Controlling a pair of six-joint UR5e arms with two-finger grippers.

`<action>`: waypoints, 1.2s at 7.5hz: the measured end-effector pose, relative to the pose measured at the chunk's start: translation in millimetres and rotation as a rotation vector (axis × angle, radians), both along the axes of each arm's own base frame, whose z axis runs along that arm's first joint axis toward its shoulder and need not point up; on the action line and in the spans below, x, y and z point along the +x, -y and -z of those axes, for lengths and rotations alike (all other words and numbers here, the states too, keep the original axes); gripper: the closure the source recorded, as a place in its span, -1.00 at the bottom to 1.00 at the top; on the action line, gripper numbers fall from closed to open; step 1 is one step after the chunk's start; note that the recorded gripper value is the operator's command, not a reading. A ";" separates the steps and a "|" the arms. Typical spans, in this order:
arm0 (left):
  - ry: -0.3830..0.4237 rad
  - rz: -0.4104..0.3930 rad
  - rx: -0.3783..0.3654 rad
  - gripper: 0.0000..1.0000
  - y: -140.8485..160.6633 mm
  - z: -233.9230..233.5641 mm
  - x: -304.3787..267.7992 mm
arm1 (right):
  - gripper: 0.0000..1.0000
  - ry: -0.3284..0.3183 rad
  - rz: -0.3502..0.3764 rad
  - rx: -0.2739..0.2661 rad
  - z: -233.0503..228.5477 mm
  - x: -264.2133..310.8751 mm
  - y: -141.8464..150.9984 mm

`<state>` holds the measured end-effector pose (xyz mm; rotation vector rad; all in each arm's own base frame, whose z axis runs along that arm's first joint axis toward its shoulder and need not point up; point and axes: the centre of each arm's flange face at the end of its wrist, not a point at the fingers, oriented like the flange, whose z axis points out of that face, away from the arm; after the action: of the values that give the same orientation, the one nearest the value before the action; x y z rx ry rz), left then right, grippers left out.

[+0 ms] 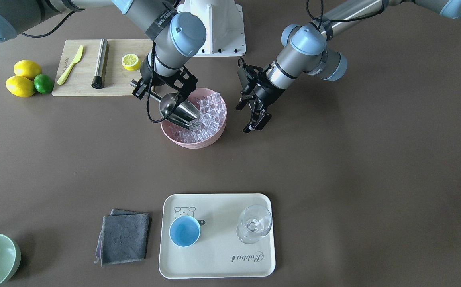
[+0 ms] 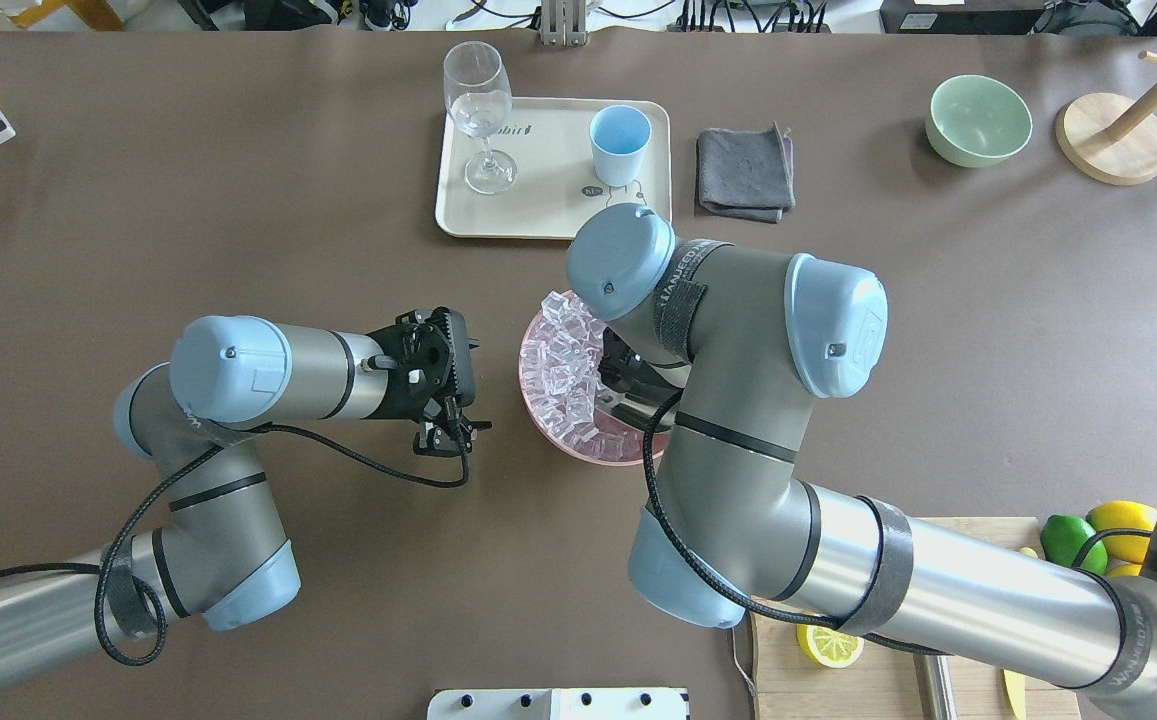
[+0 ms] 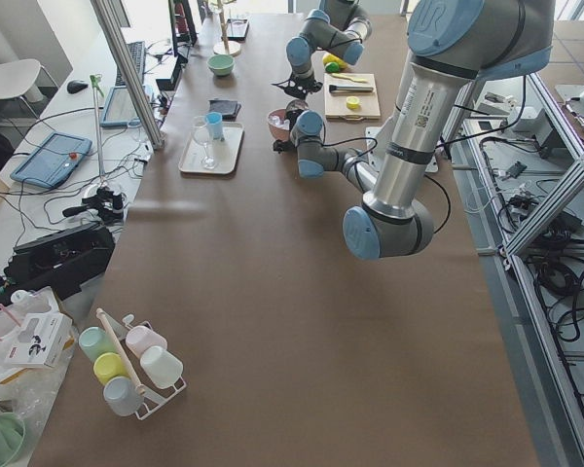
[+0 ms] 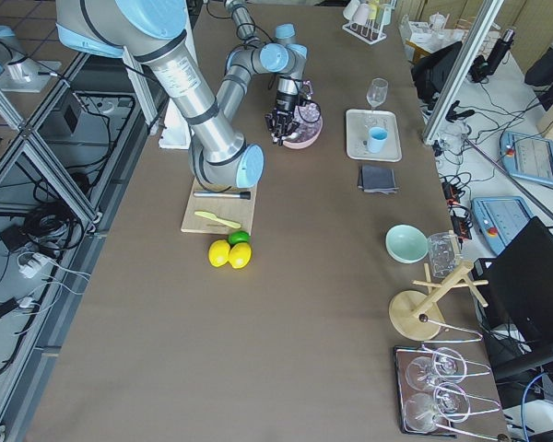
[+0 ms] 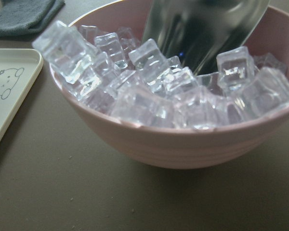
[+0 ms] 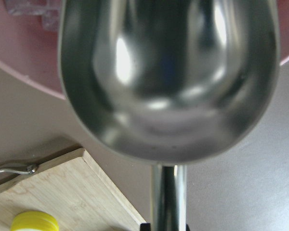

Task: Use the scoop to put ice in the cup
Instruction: 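Dip the scoop into the ice cubes while the left gripper steadies the bowl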

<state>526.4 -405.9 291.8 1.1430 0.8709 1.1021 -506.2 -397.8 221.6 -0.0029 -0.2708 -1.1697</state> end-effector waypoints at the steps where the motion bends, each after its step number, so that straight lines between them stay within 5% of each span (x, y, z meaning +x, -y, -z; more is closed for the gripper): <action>1: 0.000 0.000 0.000 -0.97 -0.1 0.4 0.3 | 1.00 0.011 0.000 0.005 -4.1 1.1 -0.5; 9: 0.002 0.002 -0.002 -0.96 0.2 -0.7 0.5 | 1.00 0.165 0.001 0.066 -20.3 -2.9 0.3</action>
<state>526.9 -406.1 292.5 1.1408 0.8696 1.1005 -509.1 -398.1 241.9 0.1520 -0.3778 -1.1811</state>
